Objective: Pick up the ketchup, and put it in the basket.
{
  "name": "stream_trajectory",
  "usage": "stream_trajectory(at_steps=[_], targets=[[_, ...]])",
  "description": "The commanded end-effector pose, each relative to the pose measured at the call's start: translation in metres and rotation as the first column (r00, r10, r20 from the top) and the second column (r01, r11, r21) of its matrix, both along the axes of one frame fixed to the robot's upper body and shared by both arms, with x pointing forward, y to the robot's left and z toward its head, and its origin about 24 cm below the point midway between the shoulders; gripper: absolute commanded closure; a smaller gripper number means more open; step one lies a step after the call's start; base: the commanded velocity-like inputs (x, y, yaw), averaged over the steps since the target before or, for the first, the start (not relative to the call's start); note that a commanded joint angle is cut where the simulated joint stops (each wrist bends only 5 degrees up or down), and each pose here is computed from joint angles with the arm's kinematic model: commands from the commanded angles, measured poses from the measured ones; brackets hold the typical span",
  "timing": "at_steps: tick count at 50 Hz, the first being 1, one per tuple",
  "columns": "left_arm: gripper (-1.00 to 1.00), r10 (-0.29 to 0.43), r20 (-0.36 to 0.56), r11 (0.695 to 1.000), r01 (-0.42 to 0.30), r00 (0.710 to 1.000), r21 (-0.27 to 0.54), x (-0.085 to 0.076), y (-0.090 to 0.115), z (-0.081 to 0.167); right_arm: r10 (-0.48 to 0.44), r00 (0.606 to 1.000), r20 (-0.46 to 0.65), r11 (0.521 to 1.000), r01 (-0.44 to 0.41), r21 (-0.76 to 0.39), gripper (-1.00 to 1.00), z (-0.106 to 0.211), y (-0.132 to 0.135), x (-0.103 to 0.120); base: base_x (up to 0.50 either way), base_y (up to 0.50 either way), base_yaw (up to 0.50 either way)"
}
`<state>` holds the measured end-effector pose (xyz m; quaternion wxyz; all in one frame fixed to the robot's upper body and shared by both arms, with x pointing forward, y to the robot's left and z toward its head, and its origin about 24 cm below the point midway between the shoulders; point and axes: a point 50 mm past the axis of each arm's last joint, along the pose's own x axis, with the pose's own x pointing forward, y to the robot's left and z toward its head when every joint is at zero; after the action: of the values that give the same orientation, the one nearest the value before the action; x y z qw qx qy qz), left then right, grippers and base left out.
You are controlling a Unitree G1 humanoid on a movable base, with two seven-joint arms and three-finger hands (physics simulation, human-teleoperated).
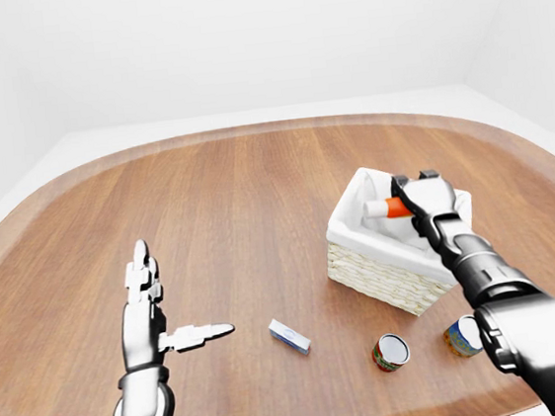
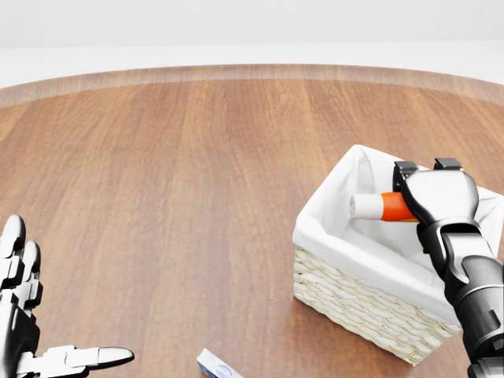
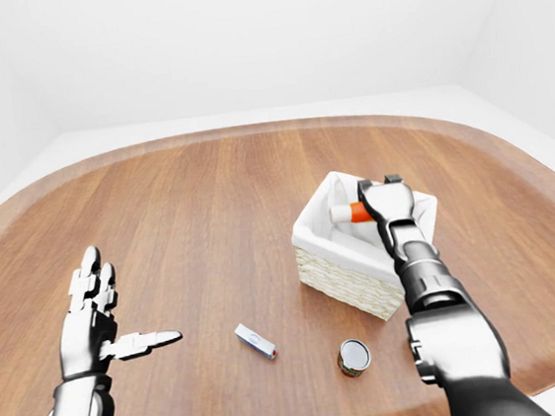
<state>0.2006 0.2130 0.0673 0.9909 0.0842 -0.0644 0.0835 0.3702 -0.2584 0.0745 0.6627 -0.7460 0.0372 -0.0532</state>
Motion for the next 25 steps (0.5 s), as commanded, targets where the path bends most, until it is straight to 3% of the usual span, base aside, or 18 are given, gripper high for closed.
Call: stream_trajectory(at_steps=[1, 21, 22, 23, 24, 25], targets=[[-1.00, 0.000, -0.005, 1.000, 0.000, 1.000, 0.000, 0.0005, 0.0000, -0.0011, -0.014, 0.999, 0.030, 1.000, 0.014, 0.017, 1.00, -0.0009, -0.0016, -0.0010, 0.00, 0.00, 0.00], [-1.00, 0.000, -0.003, 1.000, 0.000, 1.000, 0.001, -0.0002, 0.0001, -0.0005, -0.019, 0.999, 0.038, 0.999, 0.018, 0.030, 1.00, -0.0010, -0.0015, -0.0011, 0.00, 0.00, 0.00], [-1.00, 0.000, -0.005, 1.000, 0.000, 1.000, 0.001, -0.0001, 0.0002, -0.0010, -0.020, 0.999, 0.044, 0.999, 0.019, 0.032, 0.41, -0.0005, -0.0016, -0.0010, 0.00, 0.00, 0.00], [-1.00, 0.000, -0.006, 1.000, 0.000, 1.000, 0.001, -0.0001, 0.0002, -0.0012, -0.021, 0.999, 0.045, 0.999, 0.020, 0.034, -0.73, -0.0005, -0.0015, -0.0009, 0.00, 0.00, 0.00], [-1.00, 0.001, -0.008, 1.000, -0.001, 1.000, 0.000, 0.0001, 0.0003, -0.0018, -0.022, 0.998, 0.050, 0.999, 0.020, 0.037, -1.00, 0.0002, -0.0014, -0.0006, 0.00, 0.00, 0.00], [-1.00, 0.001, -0.010, 1.000, -0.001, 1.000, 0.001, 0.0002, 0.0002, -0.0021, -0.023, 0.998, 0.053, 0.999, 0.021, 0.038, -1.00, 0.0006, -0.0015, -0.0005, 0.00, 0.00, 0.00]])
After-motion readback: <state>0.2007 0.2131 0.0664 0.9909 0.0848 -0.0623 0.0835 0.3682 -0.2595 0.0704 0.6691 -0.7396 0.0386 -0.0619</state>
